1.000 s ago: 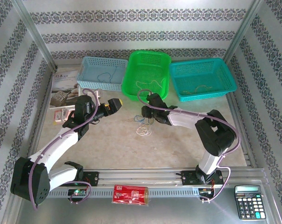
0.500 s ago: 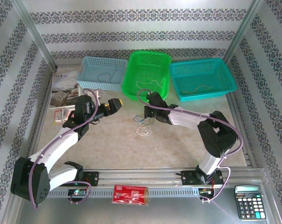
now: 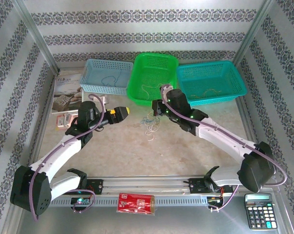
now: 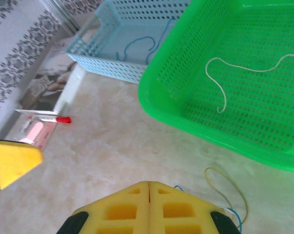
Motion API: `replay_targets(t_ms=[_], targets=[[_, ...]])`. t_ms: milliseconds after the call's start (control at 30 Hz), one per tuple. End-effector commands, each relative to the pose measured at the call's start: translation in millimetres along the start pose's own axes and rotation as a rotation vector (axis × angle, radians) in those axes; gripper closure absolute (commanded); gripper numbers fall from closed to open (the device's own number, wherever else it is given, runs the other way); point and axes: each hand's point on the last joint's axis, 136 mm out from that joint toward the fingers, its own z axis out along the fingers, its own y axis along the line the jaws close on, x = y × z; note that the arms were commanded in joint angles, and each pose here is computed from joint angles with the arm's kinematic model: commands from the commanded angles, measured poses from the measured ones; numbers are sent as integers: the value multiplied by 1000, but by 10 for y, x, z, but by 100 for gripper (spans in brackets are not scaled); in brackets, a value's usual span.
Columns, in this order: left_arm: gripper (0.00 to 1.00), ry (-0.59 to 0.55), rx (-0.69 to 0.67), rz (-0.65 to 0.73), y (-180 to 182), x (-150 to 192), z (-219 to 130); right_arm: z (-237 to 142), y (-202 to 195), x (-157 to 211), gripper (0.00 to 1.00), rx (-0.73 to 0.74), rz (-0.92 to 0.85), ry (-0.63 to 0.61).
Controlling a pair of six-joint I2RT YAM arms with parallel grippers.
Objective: Untangle the cables
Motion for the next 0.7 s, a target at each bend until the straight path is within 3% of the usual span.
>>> replay_targets(t_ms=[0, 667], targets=[[0, -15, 93, 115, -234, 8, -5, -175, 248, -128, 100, -84, 21, -20], [0, 42, 270, 335, -962, 204, 372, -494, 740, -306, 100, -233, 27, -54]])
